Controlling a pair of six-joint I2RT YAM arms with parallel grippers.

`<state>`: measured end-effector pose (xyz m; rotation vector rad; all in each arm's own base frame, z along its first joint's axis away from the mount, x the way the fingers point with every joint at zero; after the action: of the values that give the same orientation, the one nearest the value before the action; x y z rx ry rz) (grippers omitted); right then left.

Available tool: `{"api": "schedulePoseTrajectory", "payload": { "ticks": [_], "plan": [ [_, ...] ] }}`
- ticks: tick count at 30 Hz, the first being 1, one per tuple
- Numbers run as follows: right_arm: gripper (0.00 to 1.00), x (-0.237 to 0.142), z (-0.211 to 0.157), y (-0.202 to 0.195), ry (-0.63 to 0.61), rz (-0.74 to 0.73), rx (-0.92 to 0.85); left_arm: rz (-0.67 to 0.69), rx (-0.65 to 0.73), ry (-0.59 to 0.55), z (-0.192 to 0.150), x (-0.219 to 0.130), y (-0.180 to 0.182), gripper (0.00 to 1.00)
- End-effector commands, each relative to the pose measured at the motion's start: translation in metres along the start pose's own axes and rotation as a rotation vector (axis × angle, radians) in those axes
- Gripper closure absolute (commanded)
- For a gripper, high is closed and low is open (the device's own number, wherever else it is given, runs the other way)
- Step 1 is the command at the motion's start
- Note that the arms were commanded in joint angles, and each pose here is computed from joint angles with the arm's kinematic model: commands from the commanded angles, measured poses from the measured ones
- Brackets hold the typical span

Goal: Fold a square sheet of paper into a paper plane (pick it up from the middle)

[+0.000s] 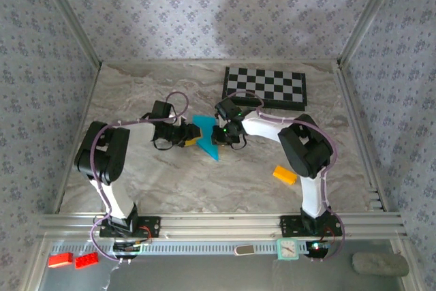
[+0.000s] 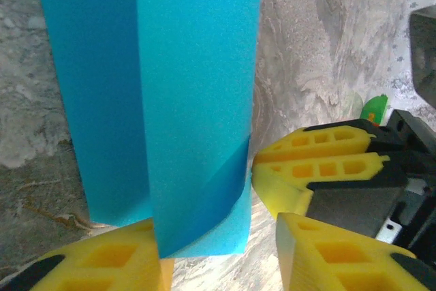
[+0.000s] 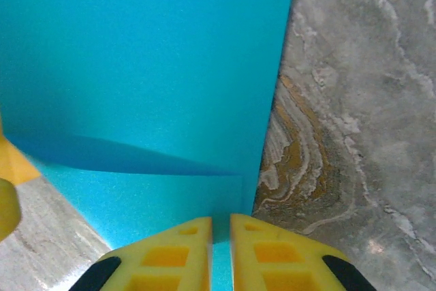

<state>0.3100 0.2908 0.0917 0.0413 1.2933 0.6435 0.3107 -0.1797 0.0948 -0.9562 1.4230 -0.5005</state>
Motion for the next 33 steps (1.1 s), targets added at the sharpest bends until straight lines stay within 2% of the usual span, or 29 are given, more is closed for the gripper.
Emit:
{"api": "schedulePoseTrajectory", "payload": {
  "ticks": [1, 11, 18, 20, 23, 28, 33],
  "plan": [
    [0.85, 0.004, -0.001, -0.005, 0.035, -0.033, 0.029, -0.037, 0.055, 0.024, 0.003, 0.002, -0.008, 0.61],
    [0.86, 0.004, 0.001, -0.006, 0.043, -0.04, 0.033, -0.043, 0.081, 0.04, 0.002, 0.003, -0.008, 0.73],
    [0.82, -0.01, 0.007, -0.003, -0.005, -0.014, 0.026, -0.015, 0.066, 0.016, 0.008, 0.005, -0.006, 0.86],
    [0.77, -0.02, 0.011, -0.004, -0.047, -0.013, 0.019, 0.001, 0.047, -0.004, 0.01, 0.004, -0.006, 0.89],
    [0.64, -0.034, 0.012, -0.005, -0.123, -0.013, -0.025, 0.012, 0.014, -0.039, 0.012, 0.003, -0.007, 0.91],
    [0.46, -0.054, 0.007, -0.017, -0.227, -0.103, -0.143, 0.068, -0.056, -0.102, 0.011, 0.004, -0.008, 0.92],
    [0.3, -0.078, 0.012, -0.02, -0.39, -0.164, -0.265, 0.127, -0.152, -0.187, 0.009, 0.005, -0.015, 0.92]
  ]
}}
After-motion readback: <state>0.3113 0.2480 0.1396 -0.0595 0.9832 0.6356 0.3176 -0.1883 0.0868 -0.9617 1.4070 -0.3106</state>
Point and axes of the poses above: each hand's point on the last joint's axis, 136 mm out from that joint toward the fingers, its own x axis out along the fingers, its own y axis along the line the jaws close on, z = x × y, the point moved 7 cm from there along -x, back along the fingers, and after that the axes turned 13 degrees about -x, right-handed, at the moved point
